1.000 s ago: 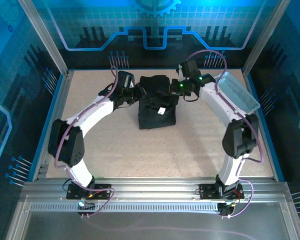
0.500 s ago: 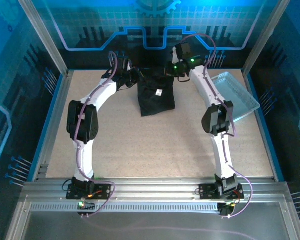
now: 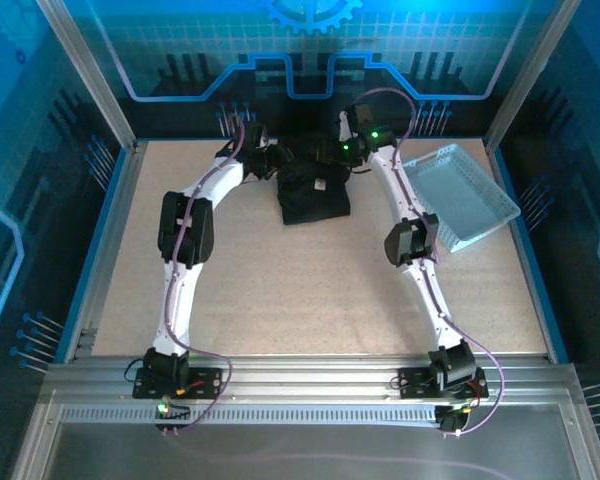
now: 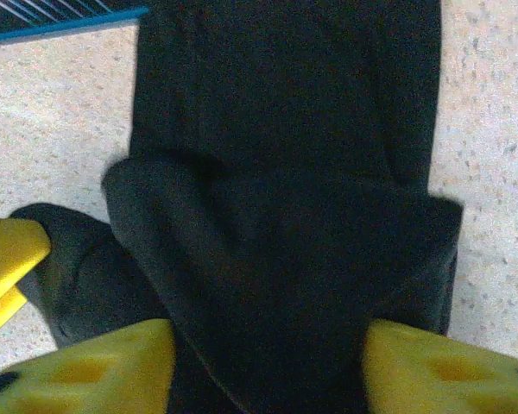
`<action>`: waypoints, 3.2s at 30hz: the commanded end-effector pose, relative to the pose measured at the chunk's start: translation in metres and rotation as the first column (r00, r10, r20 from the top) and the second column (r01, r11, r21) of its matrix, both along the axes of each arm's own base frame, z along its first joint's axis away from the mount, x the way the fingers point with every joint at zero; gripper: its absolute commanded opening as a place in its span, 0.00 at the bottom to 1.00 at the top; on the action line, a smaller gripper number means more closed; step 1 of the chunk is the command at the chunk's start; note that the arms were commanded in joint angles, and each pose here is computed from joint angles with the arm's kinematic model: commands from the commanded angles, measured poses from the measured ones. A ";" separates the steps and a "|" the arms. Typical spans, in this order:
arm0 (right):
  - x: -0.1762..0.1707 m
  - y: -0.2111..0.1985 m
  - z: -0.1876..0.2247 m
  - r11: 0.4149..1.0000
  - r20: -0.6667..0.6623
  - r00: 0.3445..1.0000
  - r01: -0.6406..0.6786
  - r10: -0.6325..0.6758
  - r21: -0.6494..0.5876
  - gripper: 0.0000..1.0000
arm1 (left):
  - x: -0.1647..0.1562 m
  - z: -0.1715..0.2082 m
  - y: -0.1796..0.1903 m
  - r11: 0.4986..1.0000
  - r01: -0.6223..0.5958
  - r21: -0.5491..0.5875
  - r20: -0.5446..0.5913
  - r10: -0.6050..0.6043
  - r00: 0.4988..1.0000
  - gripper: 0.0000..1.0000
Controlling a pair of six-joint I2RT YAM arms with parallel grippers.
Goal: Fold the inside-out t-shirt
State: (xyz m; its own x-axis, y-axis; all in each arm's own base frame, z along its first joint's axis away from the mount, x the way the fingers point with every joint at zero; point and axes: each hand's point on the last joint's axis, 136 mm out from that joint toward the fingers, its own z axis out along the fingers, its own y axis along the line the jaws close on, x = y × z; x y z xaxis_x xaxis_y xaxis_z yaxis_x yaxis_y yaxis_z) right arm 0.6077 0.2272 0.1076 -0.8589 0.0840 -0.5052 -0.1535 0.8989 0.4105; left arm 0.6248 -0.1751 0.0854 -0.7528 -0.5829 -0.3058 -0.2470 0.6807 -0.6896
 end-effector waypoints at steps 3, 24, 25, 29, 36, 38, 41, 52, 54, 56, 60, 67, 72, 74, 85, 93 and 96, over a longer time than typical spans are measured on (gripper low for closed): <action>0.000 -0.040 0.052 0.997 0.076 0.996 0.057 -0.054 -0.044 0.76 | -0.011 0.049 0.044 0.990 -0.070 0.123 0.001 0.071 0.998 0.65; -0.096 -0.011 0.030 0.914 -0.151 0.984 -0.147 0.096 -0.378 0.76 | -0.121 0.002 -0.082 0.967 0.214 0.141 -0.052 -0.209 0.977 0.75; -0.099 -0.009 0.026 0.912 -0.164 0.981 -0.157 0.101 -0.378 0.76 | -0.120 -0.006 -0.085 0.964 0.230 0.131 -0.068 -0.222 0.973 0.74; -0.110 -0.004 0.001 0.907 -0.242 0.966 -0.181 0.092 -0.380 0.70 | -0.127 -0.034 -0.086 0.967 0.232 0.109 -0.137 -0.216 0.967 0.73; -0.110 0.002 -0.009 0.922 -0.265 0.959 -0.191 0.102 -0.337 0.59 | -0.143 -0.050 -0.070 0.974 0.196 0.114 -0.132 -0.180 0.975 0.63; -0.108 0.007 0.001 0.937 -0.252 0.960 -0.193 0.120 -0.290 0.60 | -0.144 -0.052 -0.066 0.972 0.192 0.132 -0.147 -0.173 0.974 0.62; -0.113 0.001 0.014 0.941 -0.256 0.958 -0.198 0.127 -0.275 0.60 | -0.146 -0.057 -0.060 0.974 0.183 0.135 -0.160 -0.161 0.974 0.62; -0.153 -0.028 0.115 0.925 -0.181 0.973 -0.196 0.143 -0.325 0.68 | -0.170 -0.062 -0.054 0.960 0.223 0.171 -0.206 -0.186 0.961 0.61; -0.161 -0.019 0.114 0.933 -0.151 0.972 -0.220 0.183 -0.285 0.71 | -0.177 -0.065 -0.056 0.956 0.235 0.175 -0.216 -0.196 0.957 0.61; -0.172 -0.012 0.099 0.971 -0.102 0.975 -0.210 0.199 -0.115 0.72 | -0.186 -0.068 -0.057 0.956 0.239 0.168 -0.224 -0.199 0.954 0.61; -0.182 -0.019 0.076 0.987 0.004 0.987 -0.159 0.159 -0.027 0.71 | -0.210 -0.074 -0.064 0.954 0.260 0.149 -0.237 -0.220 0.946 0.61; -0.189 0.011 0.033 0.978 0.008 0.978 -0.208 0.207 0.033 0.63 | -0.256 -0.074 -0.071 0.940 0.295 0.168 -0.247 -0.250 0.936 0.62; -0.181 0.017 -0.006 0.985 -0.026 0.984 -0.174 0.174 0.006 0.56 | -0.280 -0.082 -0.065 0.945 0.284 0.160 -0.255 -0.238 0.937 0.62; -0.183 0.014 -0.024 0.989 -0.067 0.986 -0.150 0.149 0.003 0.54 | -0.287 -0.085 -0.064 0.943 0.288 0.165 -0.263 -0.239 0.935 0.62; -0.280 -0.009 -0.099 0.995 -0.294 0.955 -0.063 0.039 -0.073 0.45 | -0.342 -0.096 -0.063 0.922 0.349 0.166 -0.288 -0.293 0.912 0.62; -0.379 -0.042 -0.103 0.982 -0.359 0.933 -0.033 -0.037 -0.187 0.44 | -0.428 -0.092 -0.062 0.874 0.436 0.213 -0.319 -0.360 0.877 0.62; -0.397 -0.049 -0.087 0.985 -0.332 0.943 -0.024 -0.034 -0.169 0.46 | -0.445 -0.078 -0.058 0.882 0.421 0.211 -0.294 -0.354 0.888 0.63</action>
State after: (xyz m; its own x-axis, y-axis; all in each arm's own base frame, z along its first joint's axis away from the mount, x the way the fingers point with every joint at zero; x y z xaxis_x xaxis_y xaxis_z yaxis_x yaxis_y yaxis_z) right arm 0.2370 0.2090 0.0247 -0.9686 -0.0248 -0.2476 -0.1169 0.9238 0.3646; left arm 0.2164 -0.2727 0.0326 -0.9517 -0.1233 -0.2812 0.0551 0.8324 -0.5514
